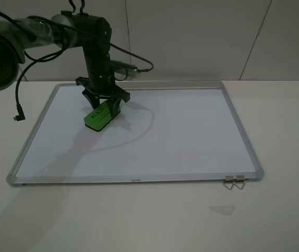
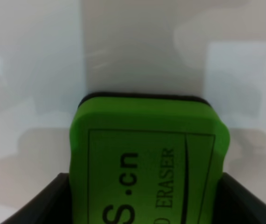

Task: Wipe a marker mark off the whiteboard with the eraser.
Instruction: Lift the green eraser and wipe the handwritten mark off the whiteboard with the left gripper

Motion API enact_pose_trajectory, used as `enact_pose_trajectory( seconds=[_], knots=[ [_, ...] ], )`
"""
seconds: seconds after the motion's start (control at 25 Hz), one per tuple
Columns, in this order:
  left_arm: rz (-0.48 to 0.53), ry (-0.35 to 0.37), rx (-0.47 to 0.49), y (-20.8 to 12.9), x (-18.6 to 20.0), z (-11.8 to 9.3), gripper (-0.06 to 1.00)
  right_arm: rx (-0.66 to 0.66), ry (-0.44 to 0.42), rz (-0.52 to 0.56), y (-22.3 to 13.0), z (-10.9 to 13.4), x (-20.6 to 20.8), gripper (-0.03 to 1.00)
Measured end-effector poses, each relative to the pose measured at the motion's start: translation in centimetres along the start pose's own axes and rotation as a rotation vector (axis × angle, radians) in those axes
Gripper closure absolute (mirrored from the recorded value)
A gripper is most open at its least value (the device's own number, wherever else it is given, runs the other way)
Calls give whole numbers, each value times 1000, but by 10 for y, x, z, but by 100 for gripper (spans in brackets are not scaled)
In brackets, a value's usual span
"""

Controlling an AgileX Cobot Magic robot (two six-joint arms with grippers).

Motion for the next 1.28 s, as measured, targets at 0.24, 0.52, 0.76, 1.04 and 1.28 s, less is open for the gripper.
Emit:
enact_pose_trajectory(
  seconds=[0.24,0.52,0.76,1.04,1.28],
  knots=[
    [33,-27,54,-15,-6,18,35,0,0,0,0,0,0,15],
    [44,36,-18,-12,-7,4,35,0,0,0,0,0,0,15],
    [31,9,-87,-3,-6,-39,35,0,0,0,0,0,0,15],
    [19,-39,-110,0,-6,-67,35,0,0,0,0,0,0,15],
    [18,-41,-89,0,-7,-57,35,0,0,0,0,0,0,15]
  ],
)
Point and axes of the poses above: a point on each arm's last joint axis where the gripper is mounted, x pointing back along that axis away from the gripper, z along the wrist's bending axis when the last joint is at zero, y = z × x, the point moved 9 cm from there along -x, pointing out along that axis toward the gripper, and after that the axes turned 9 degrees about -x, right-handed, at the moved point
